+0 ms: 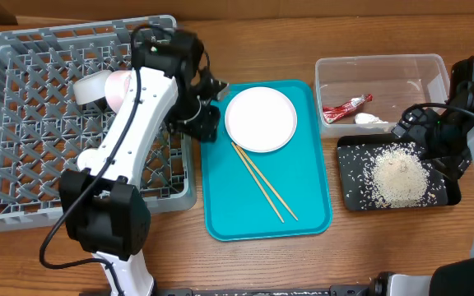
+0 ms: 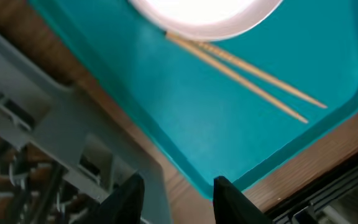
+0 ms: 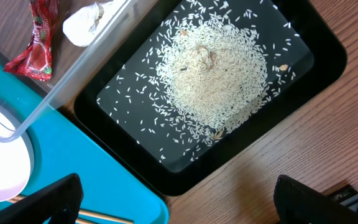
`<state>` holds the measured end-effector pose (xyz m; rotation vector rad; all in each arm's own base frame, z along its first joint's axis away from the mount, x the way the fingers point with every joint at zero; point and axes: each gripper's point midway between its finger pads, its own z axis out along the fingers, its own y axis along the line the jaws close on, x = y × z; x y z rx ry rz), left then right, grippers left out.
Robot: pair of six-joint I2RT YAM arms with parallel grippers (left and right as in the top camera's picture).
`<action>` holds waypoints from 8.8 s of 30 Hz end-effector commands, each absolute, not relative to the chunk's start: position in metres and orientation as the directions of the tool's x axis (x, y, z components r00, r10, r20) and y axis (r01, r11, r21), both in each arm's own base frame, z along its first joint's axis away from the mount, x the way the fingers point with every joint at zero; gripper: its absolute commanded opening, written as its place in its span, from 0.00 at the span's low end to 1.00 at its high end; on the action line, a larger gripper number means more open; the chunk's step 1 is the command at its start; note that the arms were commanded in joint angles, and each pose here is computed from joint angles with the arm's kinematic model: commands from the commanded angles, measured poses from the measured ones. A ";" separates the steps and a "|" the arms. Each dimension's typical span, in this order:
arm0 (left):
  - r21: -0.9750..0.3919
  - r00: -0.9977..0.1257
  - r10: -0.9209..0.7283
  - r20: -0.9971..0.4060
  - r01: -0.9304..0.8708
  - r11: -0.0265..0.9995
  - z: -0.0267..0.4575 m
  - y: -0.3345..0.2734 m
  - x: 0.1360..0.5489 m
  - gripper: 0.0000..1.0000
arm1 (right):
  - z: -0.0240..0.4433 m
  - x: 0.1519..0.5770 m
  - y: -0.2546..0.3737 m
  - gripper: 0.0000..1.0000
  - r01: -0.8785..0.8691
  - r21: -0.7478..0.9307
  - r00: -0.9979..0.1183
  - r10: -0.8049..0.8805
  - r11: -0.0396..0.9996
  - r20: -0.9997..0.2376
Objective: Sort waste into correct bins and load items into the dishwasher
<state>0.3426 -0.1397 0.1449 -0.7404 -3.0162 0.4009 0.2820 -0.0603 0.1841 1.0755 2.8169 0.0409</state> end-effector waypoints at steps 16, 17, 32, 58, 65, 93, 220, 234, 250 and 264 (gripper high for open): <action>-0.116 -0.917 0.268 0.296 0.244 0.963 0.070 -0.096 0.275 0.39 | 0.189 0.282 -0.063 1.00 0.659 0.066 -0.739 0.661 0.749 -0.128; -0.115 -0.917 0.270 0.295 0.246 0.962 0.071 -0.096 0.275 0.39 | 0.189 0.282 -0.063 1.00 0.659 0.067 -0.739 0.661 0.749 -0.128; -0.124 -0.924 0.369 -0.100 0.380 0.917 0.141 -0.152 0.357 0.48 | 0.189 0.283 -0.063 1.00 0.659 0.067 -0.739 0.661 0.749 -0.128; -0.124 -0.961 -0.271 0.058 -0.276 0.953 0.115 -0.256 0.291 0.62 | 0.189 0.282 -0.063 1.00 0.639 0.063 -0.757 0.641 0.767 -0.130; -0.045 -0.905 -0.410 0.115 -0.417 0.908 0.059 -0.250 0.263 0.58 | 0.189 0.283 -0.063 1.00 0.638 0.063 -0.757 0.641 0.767 -0.131; -0.026 -0.887 -0.459 0.050 -0.461 0.887 -0.005 -0.228 0.255 0.04 | 0.189 0.282 -0.063 1.00 0.624 0.059 -0.769 0.626 0.779 -0.129; -0.144 -0.968 -0.237 -0.078 -0.224 0.964 0.058 -0.259 0.298 0.49 | 0.189 0.282 -0.063 1.00 0.598 0.055 -0.789 0.600 0.799 -0.130; -0.022 -0.959 -0.270 0.084 -0.273 0.962 -0.011 -0.262 0.272 0.43 | 0.189 0.282 -0.063 1.00 0.587 0.053 -0.798 0.588 0.808 -0.131; -0.012 -0.938 -0.313 0.146 -0.318 0.948 0.000 -0.250 0.266 0.04 | 0.189 0.282 -0.063 1.00 0.586 0.053 -0.798 0.588 0.808 -0.131; -0.135 -0.959 -0.106 -0.263 -0.072 0.988 0.130 -0.177 0.340 0.04 | 0.189 0.282 -0.063 1.00 0.584 0.052 -0.800 0.585 0.810 -0.131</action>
